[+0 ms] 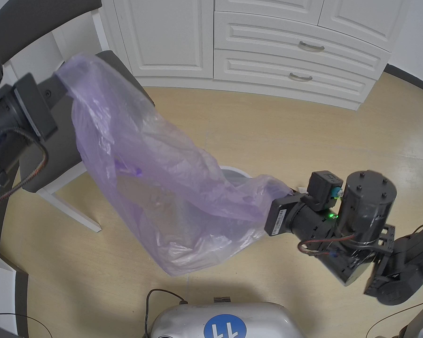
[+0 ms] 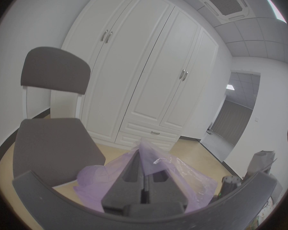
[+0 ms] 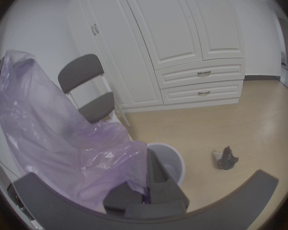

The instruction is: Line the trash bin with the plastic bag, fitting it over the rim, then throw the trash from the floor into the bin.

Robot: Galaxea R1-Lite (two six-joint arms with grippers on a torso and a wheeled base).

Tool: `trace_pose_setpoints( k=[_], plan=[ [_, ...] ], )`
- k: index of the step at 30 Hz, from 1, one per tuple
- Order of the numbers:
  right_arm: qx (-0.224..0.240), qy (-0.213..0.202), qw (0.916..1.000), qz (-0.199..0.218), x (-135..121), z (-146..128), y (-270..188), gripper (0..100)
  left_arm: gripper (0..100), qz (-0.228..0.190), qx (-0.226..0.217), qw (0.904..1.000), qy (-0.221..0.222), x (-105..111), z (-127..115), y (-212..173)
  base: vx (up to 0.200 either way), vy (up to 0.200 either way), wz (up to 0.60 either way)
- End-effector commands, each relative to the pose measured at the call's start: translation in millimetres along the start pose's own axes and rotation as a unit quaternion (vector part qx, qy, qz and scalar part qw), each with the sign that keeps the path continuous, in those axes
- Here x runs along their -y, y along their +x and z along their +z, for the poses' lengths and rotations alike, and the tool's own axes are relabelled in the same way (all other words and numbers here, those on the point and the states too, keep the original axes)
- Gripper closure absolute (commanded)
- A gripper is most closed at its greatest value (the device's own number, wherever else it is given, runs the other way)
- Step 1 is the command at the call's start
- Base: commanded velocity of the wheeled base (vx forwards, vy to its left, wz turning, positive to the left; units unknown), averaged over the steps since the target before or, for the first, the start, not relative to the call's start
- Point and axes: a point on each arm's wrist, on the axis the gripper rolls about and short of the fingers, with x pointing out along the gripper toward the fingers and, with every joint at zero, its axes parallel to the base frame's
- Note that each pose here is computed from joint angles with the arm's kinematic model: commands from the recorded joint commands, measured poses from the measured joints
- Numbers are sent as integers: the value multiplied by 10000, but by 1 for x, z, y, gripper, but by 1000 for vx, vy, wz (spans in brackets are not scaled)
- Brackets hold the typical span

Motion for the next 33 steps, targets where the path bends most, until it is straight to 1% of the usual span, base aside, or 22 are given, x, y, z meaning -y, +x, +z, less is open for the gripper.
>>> trace_pose_setpoints(
  k=[1,3,4,5,8,12,15,17,18,22,23,24,25,26,28,29,30,33],
  plan=[
    [388,568,9976,84,26,79,-54,100,100,224,-635,9973,-293,-11,-38,-3,0,0,0],
    [379,760,9964,65,26,85,-54,100,100,240,-832,9959,-270,-11,-48,3,0,0,0],
    [387,779,9962,60,25,86,-55,100,100,244,-854,9957,-267,-11,-49,4,0,0,0],
    [418,808,9958,53,25,89,-54,100,100,282,-977,9946,-228,-11,-55,10,0,0,0],
    [407,792,9960,-92,31,87,-50,100,100,281,-1046,9938,-233,-12,-59,12,0,0,0],
    [300,706,9960,-454,44,79,-36,100,100,509,-1151,9919,-167,-23,-65,8,0,0,0],
    [250,670,9959,-547,48,76,-32,100,100,538,-1222,9909,-157,-28,-67,4,0,0,0],
    [168,608,9960,-632,52,72,-31,100,100,553,-1344,9893,-131,-38,-72,1,0,0,0],
    [163,597,9960,-641,52,71,-30,100,100,554,-1352,9892,-132,-39,-72,1,0,0,0],
    [-33,405,9962,-769,57,60,-28,100,100,578,-1533,9864,-144,-52,-78,5,0,0,0],
    [-120,286,9960,-835,61,55,-28,100,100,612,-1649,9843,-156,-57,-83,8,0,0,0],
    [-126,276,9960,-844,61,55,-28,100,100,622,-1662,9840,-157,-58,-83,9,0,0,0],
    [-251,86,9952,-937,66,48,-26,100,100,707,-1797,9810,-173,-66,-90,14,0,0,0],
    [-297,4,9949,-959,68,46,-25,100,100,770,-1876,9791,-175,-70,-94,16,0,0,0],
    [-357,-89,9939,-1037,72,43,-24,100,100,882,-1966,9764,-174,-78,-99,20,0,0,0],
    [-356,-96,9938,-1044,72,43,-24,100,100,876,-1975,9762,-177,-78,-99,20,0,0,0],
    [-369,-170,9925,-1151,78,42,-23,100,100,949,-2013,9748,-156,-83,-101,22,0,0,0],
    [-398,-322,9907,-1262,84,41,-24,100,100,1030,-2058,9732,4,-89,-103,22,0,0,0]
  ],
)
